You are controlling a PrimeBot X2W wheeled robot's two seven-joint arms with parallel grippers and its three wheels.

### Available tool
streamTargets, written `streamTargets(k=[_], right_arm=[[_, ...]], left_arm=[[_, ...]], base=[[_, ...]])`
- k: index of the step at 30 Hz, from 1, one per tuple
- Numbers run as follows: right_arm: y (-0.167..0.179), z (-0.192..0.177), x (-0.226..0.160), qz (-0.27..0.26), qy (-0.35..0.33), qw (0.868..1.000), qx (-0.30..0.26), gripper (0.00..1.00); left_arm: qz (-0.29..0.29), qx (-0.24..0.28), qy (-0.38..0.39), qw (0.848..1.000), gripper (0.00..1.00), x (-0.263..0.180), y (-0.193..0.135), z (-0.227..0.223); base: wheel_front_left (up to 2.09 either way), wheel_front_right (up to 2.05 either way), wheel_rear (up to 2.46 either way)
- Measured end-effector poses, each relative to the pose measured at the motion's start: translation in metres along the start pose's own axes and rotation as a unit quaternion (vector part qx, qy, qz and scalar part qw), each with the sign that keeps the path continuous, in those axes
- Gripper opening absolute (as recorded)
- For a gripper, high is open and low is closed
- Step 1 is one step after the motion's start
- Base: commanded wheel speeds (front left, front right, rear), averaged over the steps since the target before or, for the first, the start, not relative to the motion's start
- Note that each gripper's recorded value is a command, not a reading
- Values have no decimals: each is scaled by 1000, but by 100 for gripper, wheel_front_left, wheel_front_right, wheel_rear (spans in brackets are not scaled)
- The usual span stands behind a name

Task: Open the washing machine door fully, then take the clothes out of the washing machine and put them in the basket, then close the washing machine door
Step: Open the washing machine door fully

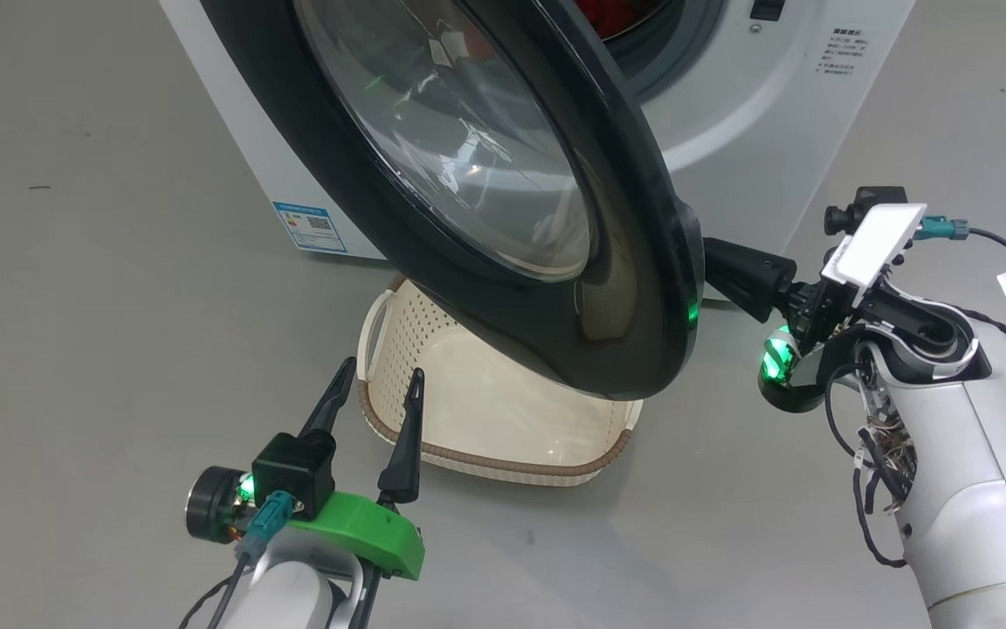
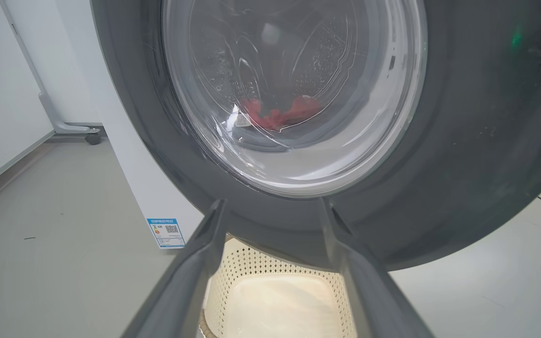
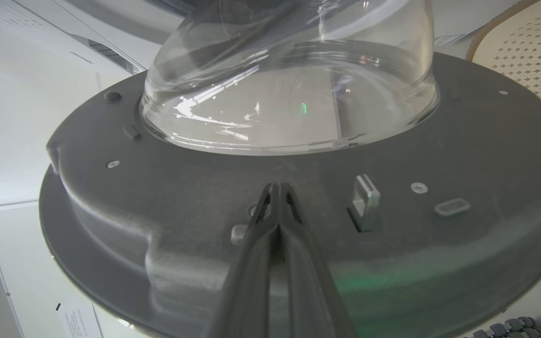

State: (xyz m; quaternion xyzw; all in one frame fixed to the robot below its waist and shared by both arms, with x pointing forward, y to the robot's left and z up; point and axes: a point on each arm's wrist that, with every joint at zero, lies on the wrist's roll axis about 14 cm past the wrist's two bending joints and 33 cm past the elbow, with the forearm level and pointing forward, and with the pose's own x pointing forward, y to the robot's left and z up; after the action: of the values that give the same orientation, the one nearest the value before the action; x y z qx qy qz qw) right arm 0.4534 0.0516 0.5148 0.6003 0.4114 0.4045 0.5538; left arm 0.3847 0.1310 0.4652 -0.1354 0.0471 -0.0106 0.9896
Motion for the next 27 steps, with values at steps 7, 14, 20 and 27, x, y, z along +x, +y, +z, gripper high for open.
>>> streamTargets(k=[7,14,20,27], right_arm=[[-3,-24,6,-4,27,1000,-5,0],[-3,-51,15,-4,56,998,-9,0],[-2,-71,21,-2,74,997,-15,0],[2,-105,30,19,115,993,6,0]], left_arm=[[9,1,-6,1000,100,-10,5,4],[24,0,-10,1000,100,-22,13,6],[35,0,-15,999,100,-30,19,9],[47,0,-21,999,100,-37,26,12]], base=[[0,0,0],[0,0,0],[0,0,0],[0,0,0]])
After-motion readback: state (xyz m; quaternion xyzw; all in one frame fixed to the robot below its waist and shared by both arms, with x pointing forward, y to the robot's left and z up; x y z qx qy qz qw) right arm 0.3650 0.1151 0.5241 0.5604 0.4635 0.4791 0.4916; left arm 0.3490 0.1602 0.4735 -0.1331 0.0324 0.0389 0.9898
